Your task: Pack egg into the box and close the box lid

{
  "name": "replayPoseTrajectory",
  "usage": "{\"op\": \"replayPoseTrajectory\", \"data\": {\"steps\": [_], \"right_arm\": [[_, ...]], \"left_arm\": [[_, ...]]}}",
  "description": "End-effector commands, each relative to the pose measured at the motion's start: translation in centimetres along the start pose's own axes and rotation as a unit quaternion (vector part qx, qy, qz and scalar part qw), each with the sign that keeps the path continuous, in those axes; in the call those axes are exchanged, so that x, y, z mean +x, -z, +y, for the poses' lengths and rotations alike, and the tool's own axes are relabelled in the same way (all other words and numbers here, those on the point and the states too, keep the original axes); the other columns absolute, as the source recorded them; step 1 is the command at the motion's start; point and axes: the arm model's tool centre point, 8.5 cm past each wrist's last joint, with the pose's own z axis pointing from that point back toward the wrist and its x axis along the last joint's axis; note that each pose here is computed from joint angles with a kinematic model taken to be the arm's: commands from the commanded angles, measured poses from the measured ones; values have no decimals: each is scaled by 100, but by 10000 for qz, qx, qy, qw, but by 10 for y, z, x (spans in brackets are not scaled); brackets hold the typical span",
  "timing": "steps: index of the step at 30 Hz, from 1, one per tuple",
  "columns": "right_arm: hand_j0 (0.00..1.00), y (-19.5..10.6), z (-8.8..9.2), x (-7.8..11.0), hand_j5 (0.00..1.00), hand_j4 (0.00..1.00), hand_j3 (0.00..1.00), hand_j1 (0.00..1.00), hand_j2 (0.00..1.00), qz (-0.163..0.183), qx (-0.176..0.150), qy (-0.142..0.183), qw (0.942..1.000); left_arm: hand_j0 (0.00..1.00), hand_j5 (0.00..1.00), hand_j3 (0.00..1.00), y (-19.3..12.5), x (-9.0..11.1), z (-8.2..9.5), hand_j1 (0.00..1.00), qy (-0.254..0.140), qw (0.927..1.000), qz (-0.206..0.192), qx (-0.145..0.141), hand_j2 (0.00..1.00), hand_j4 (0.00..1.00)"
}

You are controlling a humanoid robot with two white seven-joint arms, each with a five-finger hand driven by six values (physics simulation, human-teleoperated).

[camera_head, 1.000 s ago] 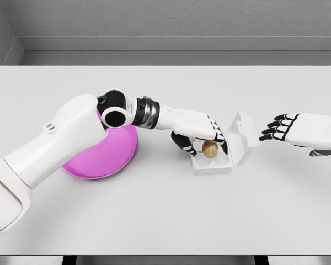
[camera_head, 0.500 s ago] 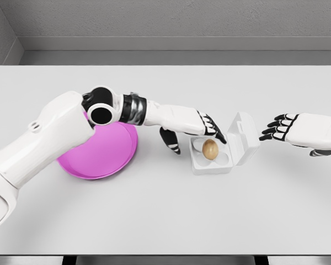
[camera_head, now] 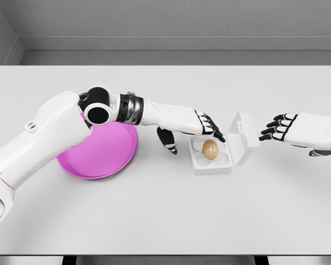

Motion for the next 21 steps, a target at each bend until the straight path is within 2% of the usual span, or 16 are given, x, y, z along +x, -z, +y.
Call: {"op": "replayPoseTrajectory", "data": {"steps": [1, 5, 8, 10, 11, 13, 21], "right_arm": [[100, 0, -1, 0, 100, 100, 100, 100, 100, 0, -11, 12, 10000], [100, 0, -2, 1, 100, 100, 100, 100, 100, -6, -22, -4, 10000], [100, 3, 0, 3, 100, 100, 100, 100, 100, -56, -27, 17, 10000], [100, 3, 0, 3, 100, 100, 100, 100, 100, -56, -27, 17, 10000], [100, 3, 0, 3, 100, 100, 100, 100, 100, -56, -27, 17, 10000], [100, 3, -1, 3, 100, 100, 100, 100, 100, -57, -35, 6, 10000], [100, 9, 0, 8, 100, 100, 100, 100, 100, -163, -34, 12, 9999]], "left_arm": [[100, 100, 100, -6, -3, -2, 100, -43, 10000, 61, -4, 100, 100], [100, 100, 100, -5, -3, -4, 100, -53, 10000, 62, -22, 100, 100], [100, 100, 100, -31, -15, -7, 100, -156, 9995, 279, 17, 100, 100], [100, 100, 100, -88, -33, -3, 100, -468, 9960, 645, 398, 100, 100], [100, 100, 100, -137, -43, -7, 100, -638, 9917, 986, 530, 100, 100], [100, 100, 100, -186, -50, -5, 100, -735, 9849, 1373, 757, 100, 100], [100, 100, 100, -189, -51, -6, 100, -770, 9840, 1393, 796, 100, 100]]}}
